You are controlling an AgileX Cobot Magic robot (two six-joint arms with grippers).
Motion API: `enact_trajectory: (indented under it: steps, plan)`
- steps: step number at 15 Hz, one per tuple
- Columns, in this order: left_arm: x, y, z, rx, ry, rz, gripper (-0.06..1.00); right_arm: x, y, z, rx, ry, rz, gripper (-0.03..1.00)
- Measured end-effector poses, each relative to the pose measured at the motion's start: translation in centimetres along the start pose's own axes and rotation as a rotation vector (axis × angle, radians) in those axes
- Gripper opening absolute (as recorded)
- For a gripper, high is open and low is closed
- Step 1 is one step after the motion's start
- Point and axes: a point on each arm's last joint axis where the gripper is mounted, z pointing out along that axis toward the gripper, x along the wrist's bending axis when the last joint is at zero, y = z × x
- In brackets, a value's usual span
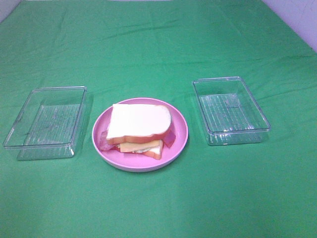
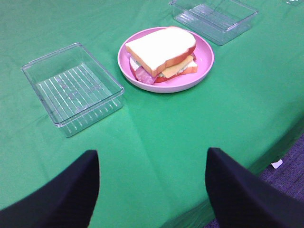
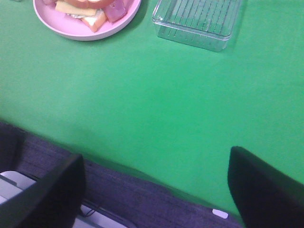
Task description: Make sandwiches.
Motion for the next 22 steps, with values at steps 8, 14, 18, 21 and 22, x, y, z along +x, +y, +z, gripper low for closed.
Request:
enact_trajectory:
  steps: [8, 14, 18, 21, 22]
  plan:
    - [0.0, 0.0, 0.0, 0.000, -0.004, 0.001, 0.62, -0.3, -3.6, 0.9, -0.184, -0.063, -0.032, 0.77]
    - [0.0, 0.0, 0.0, 0.000, -0.004, 0.001, 0.62, -0.3, -3.6, 0.9, -0.184, -0.063, -0.032, 0.77]
    - [-0.1, 0.0, 0.1, -0.001, 0.134, -0.068, 0.62, -0.5, -3.5, 1.0, -0.188, -0.181, 0.088, 0.77]
    - [-0.2, 0.1, 0.1, -0.001, 0.306, -0.154, 0.62, -0.6, -3.6, 0.9, -0.207, -0.302, 0.206, 0.77]
    - [-0.2, 0.1, 0.2, -0.002, 0.354, -0.178, 0.62, -0.4, -3.8, 0.7, -0.229, -0.327, 0.221, 0.77]
